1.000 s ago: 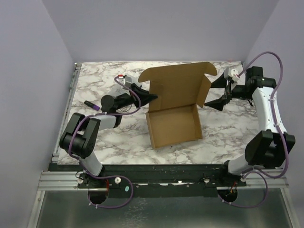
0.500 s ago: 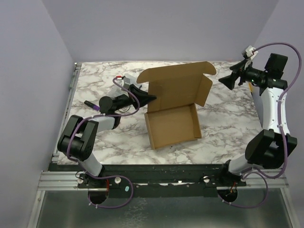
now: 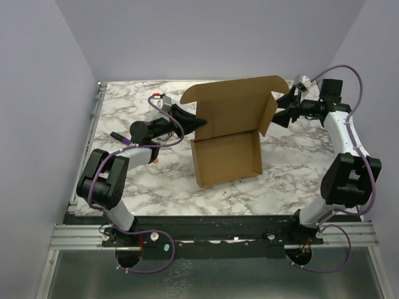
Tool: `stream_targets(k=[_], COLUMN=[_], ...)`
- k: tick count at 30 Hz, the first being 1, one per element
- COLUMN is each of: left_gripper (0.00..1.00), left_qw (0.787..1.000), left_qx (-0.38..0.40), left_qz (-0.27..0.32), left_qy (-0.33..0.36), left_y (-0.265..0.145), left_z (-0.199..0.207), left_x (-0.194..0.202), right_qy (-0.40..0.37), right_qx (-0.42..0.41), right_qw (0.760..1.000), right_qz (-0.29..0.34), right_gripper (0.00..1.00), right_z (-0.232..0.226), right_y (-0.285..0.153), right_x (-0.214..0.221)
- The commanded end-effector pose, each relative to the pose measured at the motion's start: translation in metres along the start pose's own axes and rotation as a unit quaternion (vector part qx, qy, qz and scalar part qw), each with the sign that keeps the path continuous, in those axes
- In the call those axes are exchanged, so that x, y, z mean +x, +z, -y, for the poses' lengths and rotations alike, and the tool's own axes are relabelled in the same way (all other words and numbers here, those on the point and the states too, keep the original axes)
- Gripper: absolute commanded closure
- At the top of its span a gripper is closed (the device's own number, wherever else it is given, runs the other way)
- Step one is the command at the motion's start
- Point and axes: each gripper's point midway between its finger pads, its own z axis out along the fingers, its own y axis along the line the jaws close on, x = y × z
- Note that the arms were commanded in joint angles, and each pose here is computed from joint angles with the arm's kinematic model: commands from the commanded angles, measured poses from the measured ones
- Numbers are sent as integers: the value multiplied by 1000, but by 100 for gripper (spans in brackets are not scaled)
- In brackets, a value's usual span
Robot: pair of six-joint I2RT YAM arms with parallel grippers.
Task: Fold the paper box
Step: Adjust the paper box at the center of the board.
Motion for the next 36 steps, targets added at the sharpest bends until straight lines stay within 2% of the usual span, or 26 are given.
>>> stream_targets(k=[1, 5, 10, 15, 18, 20, 21, 24, 26, 29, 32, 36], left_gripper=[100, 100, 100, 100, 100, 100, 100, 100, 100, 100, 100, 100], left_qw=[987, 986, 985, 983, 982, 981, 981, 981, 980, 980, 980, 979], left_qx=[75, 84, 91, 112, 118, 121, 124, 134, 137, 138, 138, 138], left_qz=[66, 68, 68, 71, 76, 77, 77, 75, 74, 75, 76, 77], left_qy=[125, 130, 126, 124, 127, 128, 127, 122, 121, 122, 124, 125], left_y=[12, 13, 16, 23, 25, 27, 28, 33, 35, 35, 35, 34], left_z=[34, 42, 45, 59, 66, 69, 70, 76, 77, 78, 79, 81], left_x=[-45, -52, -54, -56, -63, -65, -66, -64, -63, -63, -65, -66], right_qy=[-11, -7, -7, 2, -1, -4, -2, -9, -14, -26, -44, -39], right_qx=[-86, -116, -131, -170, -184, -190, -193, -199, -200, -195, -173, -182], right_qw=[995, 991, 989, 983, 980, 979, 978, 977, 977, 978, 982, 981], right_qz=[41, 60, 63, 70, 74, 74, 74, 73, 71, 64, 62, 52], right_gripper=[31, 34, 36, 58, 64, 76, 76, 75, 68, 65, 48, 46], right_z=[-38, -56, -65, -75, -84, -88, -90, -94, -96, -96, -94, -89], right_y=[28, 29, 33, 43, 45, 46, 47, 50, 52, 51, 50, 49], right_x=[-25, -39, -37, -40, -44, -45, -45, -48, -50, -54, -53, -46])
